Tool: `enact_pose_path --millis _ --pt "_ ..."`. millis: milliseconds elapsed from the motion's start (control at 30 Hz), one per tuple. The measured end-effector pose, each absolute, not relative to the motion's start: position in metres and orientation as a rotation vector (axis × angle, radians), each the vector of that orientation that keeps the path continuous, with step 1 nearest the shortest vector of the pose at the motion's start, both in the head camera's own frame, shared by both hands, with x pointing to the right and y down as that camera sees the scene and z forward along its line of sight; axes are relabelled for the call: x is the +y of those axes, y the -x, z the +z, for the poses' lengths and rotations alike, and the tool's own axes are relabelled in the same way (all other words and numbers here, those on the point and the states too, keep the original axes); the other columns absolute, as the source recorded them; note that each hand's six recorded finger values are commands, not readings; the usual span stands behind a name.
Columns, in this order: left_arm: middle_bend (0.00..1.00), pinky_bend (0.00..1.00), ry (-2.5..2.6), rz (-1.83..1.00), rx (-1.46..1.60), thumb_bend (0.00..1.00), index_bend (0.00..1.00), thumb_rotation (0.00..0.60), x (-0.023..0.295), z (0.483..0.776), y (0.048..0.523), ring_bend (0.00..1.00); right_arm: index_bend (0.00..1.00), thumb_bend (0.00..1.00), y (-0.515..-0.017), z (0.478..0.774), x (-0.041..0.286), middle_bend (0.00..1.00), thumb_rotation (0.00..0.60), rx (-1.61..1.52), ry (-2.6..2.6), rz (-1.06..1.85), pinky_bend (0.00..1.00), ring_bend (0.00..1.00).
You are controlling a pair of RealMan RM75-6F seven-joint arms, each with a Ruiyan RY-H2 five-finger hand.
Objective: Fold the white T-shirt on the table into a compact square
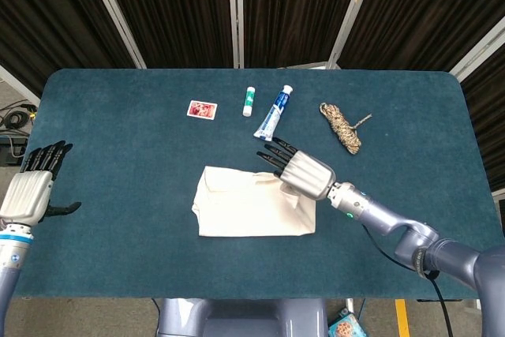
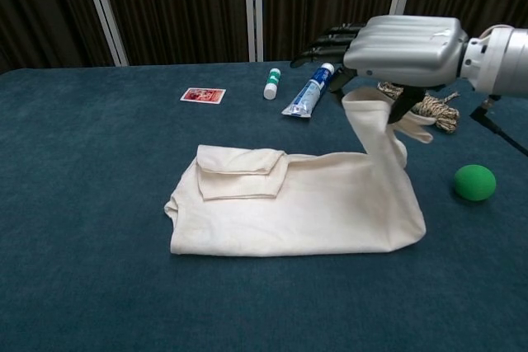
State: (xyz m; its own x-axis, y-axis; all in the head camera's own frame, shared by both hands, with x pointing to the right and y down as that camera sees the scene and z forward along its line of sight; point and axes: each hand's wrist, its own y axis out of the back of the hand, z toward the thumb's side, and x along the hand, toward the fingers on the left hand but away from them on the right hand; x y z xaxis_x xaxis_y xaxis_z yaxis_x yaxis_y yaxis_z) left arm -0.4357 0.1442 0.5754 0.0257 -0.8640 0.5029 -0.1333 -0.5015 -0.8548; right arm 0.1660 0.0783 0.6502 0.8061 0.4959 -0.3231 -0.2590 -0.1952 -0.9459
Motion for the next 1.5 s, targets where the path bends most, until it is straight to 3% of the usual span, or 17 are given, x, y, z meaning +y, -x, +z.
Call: enact_pose_path --millis 700,1500 --pt "0.00 0.00 1.715 -1.522 1.071 0.00 0.00 0.600 0.139 0.571 0.444 0.00 0.75 0.35 -0.075 0.668 0.079 0.08 0.600 -0.211 1.610 0.693 0.00 0.00" --pt "0.00 0.00 1.737 -1.520 1.088 0.00 0.00 0.600 0.136 0.570 0.449 0.00 0.75 0.35 -0.008 0.683 0.115 0.08 0.600 -0.182 1.642 0.639 0.00 0.00"
